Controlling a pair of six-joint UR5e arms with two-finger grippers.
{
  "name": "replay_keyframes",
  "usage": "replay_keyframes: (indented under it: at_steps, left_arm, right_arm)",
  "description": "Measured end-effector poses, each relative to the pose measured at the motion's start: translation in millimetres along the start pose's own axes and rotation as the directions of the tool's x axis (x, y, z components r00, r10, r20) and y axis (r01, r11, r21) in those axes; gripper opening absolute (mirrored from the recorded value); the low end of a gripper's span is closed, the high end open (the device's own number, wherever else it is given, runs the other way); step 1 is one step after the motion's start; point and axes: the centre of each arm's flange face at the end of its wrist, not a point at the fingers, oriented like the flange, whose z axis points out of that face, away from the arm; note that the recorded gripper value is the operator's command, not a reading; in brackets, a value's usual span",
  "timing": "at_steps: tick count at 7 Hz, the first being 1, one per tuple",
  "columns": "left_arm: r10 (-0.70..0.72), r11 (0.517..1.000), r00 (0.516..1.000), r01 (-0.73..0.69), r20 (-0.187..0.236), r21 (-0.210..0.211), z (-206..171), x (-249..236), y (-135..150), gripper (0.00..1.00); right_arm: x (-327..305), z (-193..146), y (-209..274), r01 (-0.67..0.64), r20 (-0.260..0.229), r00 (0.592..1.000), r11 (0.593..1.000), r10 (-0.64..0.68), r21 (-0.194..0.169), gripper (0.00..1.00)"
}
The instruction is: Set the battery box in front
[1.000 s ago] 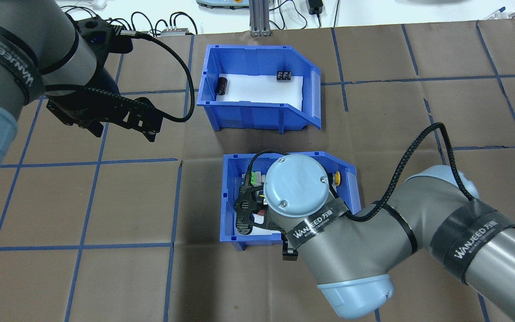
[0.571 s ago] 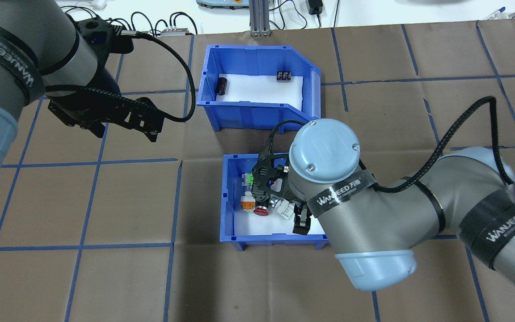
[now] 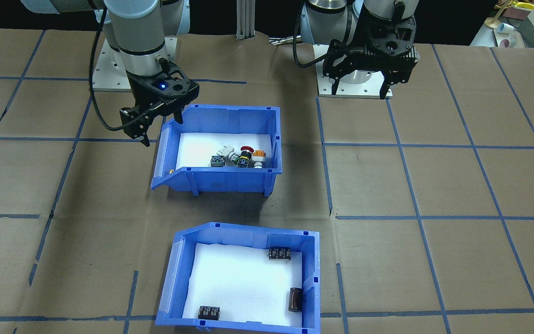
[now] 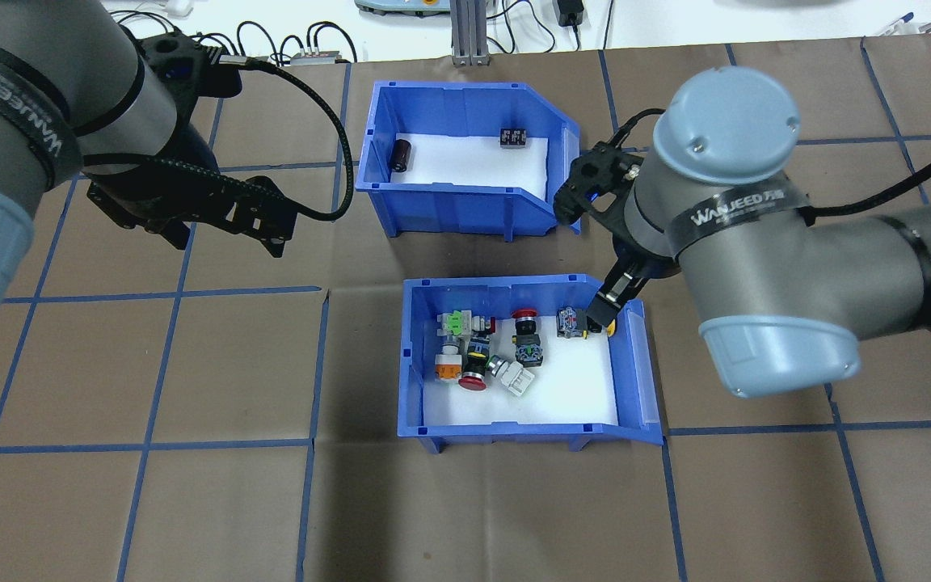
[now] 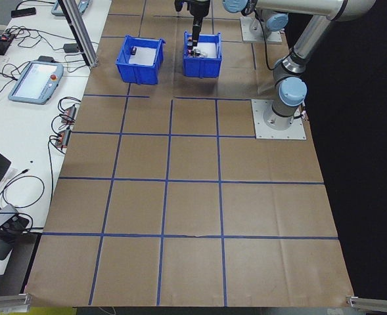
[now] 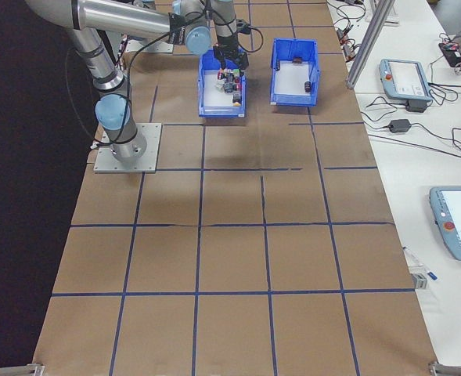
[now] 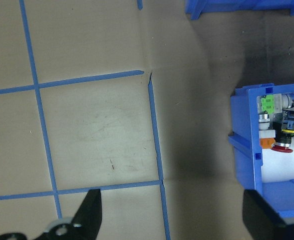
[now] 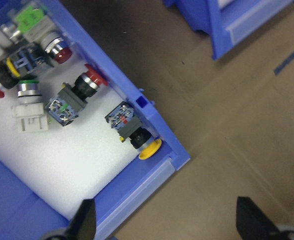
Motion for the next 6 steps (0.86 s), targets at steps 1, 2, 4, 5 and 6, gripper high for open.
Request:
replay_keyframes:
  at_steps: [1,2,4,5,6]
  left_arm:
    - [-0.001,1.0,1.0,0.001,0.0,0.001,-1,0,0,0.99]
    - [-0.001,1.0,1.0,0.001,0.0,0.002,-1,0,0,0.99]
    - [-0.001,1.0,1.0,0.001,0.0,0.001,-1,0,0,0.99]
    - [-0.001,1.0,1.0,0.001,0.001,0.003,-1,0,0,0.99]
    - [-0.001,1.0,1.0,0.001,0.001,0.003,-1,0,0,0.99]
  right_arm:
    - [20,-11,4,-0.185,0.009,0.983,0.982,0.185,-0.029,1.0]
    - [31,-18,7,-0.383,0.007,0.923,0.922,0.384,-0.057,1.0]
    - [41,-28,9,-0.645,-0.013,0.762,0.758,0.647,-0.095,1.0]
    - [50,-38,5,-0.72,-0.022,0.692,0.687,0.721,-0.1,1.0]
    - [60,-46,-2,-0.755,-0.031,0.651,0.644,0.758,-0.123,1.0]
